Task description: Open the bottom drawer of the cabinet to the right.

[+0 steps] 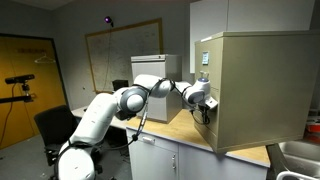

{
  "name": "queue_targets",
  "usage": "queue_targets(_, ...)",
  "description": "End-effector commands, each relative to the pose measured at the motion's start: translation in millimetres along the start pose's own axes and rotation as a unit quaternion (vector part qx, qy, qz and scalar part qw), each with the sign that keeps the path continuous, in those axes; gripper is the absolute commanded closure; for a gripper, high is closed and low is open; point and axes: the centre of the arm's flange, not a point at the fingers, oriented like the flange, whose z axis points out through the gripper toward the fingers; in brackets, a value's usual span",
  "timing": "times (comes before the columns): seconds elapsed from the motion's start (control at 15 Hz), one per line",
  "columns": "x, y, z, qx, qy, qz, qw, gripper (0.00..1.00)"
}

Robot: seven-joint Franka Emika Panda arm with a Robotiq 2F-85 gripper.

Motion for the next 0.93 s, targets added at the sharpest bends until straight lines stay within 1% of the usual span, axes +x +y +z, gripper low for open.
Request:
queue_targets(0.0, 6.1, 4.8, 22.2, -0.044, -0.042, -0.041, 0.9973, 0.45)
queue_targets(0.13, -10.2, -2.8, 21.4, -0.026, -0.041, -0.052, 0.9975, 0.58)
queue_targets(0.27, -29.6, -7.6, 18.1, -0.008, -0.036, -0.059, 0.9976, 0.74)
queue_targets(0.4, -49.7, -12.4, 6.8, 0.007, -0.025, -0.074, 0.9969, 0.91)
queue_targets(0.47, -58.7, -13.6, -5.4, 0.012, -0.018, -0.083, 0.9963, 0.93)
queue_targets(0.67, -74.3, -21.7, -43.2, 0.010, 0.004, -0.114, 0.9934, 0.94)
queue_targets(0.73, -75.8, -22.8, -50.2, 0.006, 0.015, -0.125, 0.9920, 0.95)
queue_targets(0.87, -79.9, -20.8, -49.7, -0.004, 0.028, -0.144, 0.9892, 0.95)
